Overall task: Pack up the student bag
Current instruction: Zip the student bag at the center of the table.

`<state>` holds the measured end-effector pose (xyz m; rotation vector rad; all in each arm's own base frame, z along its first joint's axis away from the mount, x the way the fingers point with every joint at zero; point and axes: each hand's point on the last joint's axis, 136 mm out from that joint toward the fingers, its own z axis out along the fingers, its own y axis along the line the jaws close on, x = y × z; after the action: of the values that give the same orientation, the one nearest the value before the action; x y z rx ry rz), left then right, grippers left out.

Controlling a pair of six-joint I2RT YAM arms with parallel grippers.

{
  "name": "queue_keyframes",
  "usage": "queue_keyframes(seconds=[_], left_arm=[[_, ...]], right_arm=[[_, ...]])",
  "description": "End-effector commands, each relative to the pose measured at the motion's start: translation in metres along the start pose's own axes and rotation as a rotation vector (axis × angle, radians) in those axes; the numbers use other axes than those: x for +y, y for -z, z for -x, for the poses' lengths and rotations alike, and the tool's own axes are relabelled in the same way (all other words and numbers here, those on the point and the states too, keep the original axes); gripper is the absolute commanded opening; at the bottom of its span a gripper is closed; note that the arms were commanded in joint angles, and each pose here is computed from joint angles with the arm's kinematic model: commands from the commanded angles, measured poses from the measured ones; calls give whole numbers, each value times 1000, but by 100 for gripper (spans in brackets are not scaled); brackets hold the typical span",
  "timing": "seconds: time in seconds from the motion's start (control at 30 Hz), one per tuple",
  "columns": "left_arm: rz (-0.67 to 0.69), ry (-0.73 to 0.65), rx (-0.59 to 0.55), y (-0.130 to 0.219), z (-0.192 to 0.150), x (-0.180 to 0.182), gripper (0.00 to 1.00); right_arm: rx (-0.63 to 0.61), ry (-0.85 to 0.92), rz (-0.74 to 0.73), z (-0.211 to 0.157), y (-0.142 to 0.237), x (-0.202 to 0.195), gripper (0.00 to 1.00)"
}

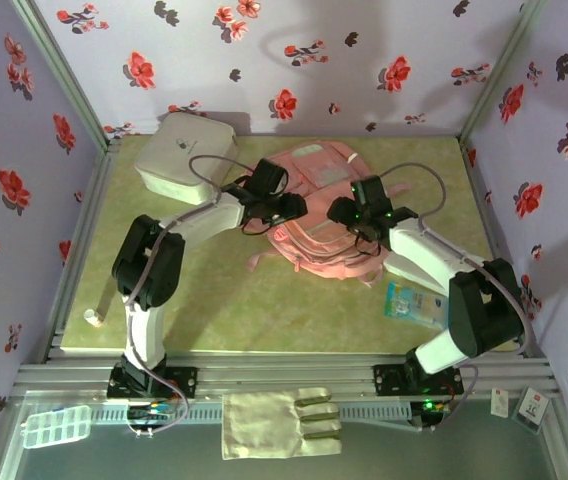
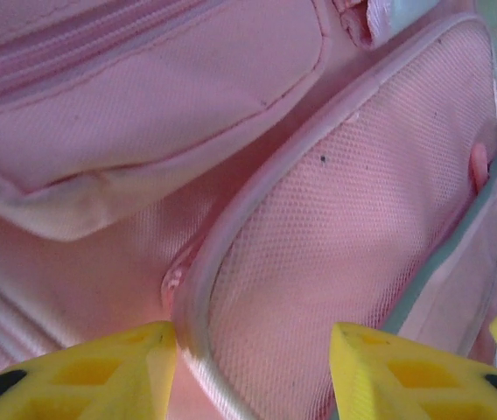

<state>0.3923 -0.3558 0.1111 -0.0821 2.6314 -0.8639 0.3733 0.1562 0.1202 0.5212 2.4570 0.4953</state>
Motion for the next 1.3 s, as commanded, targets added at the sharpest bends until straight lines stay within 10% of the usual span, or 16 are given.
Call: queue_keyframes(seconds=[0.0,0.57,0.83,0.97,1.27], left_arm=[[-4,34,-13,-7,9,-10,47],[108,142,-23,-12,9,19,38],[-20,177,-1,-21,18,-6,16],[-80,200,-29,-15,32,-17,0],[-244,246,-147,27,64,-56,0]], right_arm=[[-1,-30,-39,-2,2,-18,74],[84,9,102,20,-59,3,61],[58,73,150,44,-70,19,60],[2,98,70,63,-54,4,62],[-53,168,-133,59,20,-34,67]])
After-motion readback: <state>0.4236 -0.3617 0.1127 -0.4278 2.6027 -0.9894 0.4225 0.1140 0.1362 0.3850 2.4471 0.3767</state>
